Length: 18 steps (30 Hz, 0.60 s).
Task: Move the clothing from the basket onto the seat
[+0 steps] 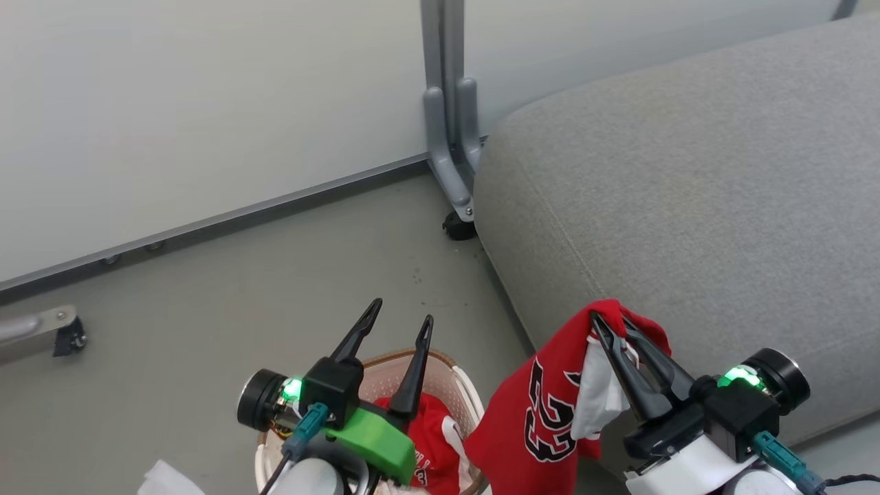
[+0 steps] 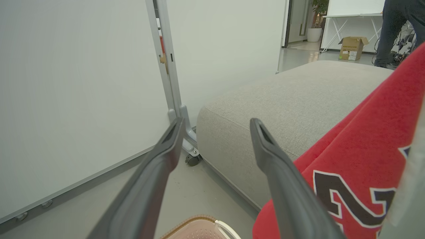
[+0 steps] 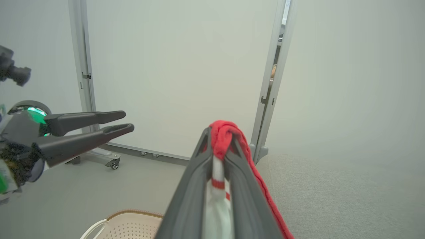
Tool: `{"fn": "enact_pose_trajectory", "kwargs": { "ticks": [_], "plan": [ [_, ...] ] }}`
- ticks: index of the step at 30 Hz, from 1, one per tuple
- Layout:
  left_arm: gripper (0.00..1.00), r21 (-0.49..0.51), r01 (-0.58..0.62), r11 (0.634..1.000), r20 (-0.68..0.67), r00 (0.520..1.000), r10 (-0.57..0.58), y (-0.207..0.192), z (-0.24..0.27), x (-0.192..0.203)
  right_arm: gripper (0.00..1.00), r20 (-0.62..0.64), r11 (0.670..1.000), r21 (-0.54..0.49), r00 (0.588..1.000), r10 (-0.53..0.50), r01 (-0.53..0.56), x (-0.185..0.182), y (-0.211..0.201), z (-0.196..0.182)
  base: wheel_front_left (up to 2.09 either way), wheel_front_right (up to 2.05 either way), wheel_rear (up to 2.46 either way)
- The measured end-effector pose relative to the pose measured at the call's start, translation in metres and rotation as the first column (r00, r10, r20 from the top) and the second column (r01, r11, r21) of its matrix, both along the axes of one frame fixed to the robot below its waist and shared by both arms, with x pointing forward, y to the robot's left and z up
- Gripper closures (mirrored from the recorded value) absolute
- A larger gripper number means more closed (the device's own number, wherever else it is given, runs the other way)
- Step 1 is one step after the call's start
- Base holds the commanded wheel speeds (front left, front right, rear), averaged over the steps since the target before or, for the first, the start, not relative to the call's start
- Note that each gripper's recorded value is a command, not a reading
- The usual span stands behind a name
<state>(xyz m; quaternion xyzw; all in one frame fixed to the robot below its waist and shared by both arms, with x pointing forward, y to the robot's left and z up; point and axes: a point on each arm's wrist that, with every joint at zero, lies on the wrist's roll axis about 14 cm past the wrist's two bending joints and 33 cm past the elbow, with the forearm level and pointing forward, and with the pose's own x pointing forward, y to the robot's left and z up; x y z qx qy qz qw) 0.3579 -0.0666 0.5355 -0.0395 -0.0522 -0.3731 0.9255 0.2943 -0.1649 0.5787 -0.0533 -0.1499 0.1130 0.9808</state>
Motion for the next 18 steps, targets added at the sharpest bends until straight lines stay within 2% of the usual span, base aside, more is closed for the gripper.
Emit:
{"fn": "enact_pose_trajectory", "kwargs": {
  "ticks": [5, 11, 14, 18],
  "plan": [
    [0.00, 0.010, 0.058, 0.998, -0.054, 0.997, -0.058, -0.016, -0.019, -0.009, 1.00, 0.051, 0.996, -0.002, 0.995, -0.088, 0.088, -0.018, -0.023, 0.016, 0.00, 0.00, 0.00],
    [0.00, 0.022, 0.193, 0.981, -0.091, 0.977, -0.190, -0.049, -0.035, -0.028, 1.00, 0.087, 0.976, -0.027, 0.973, -0.214, 0.217, -0.039, -0.057, 0.029, 0.00, 0.00, 0.00],
    [0.00, 0.015, 0.249, 0.968, -0.111, 0.963, -0.246, -0.063, -0.042, -0.034, 1.00, 0.116, 0.957, -0.050, 0.954, -0.277, 0.284, -0.039, -0.078, 0.040, 0.00, 0.00, 0.00],
    [0.00, -0.001, 0.320, 0.947, -0.100, 0.943, -0.319, -0.084, -0.041, -0.033, 1.00, 0.230, 0.925, -0.033, 0.904, -0.360, 0.377, -0.031, -0.111, 0.083, 0.00, 0.00, 0.00]
  ]
}}
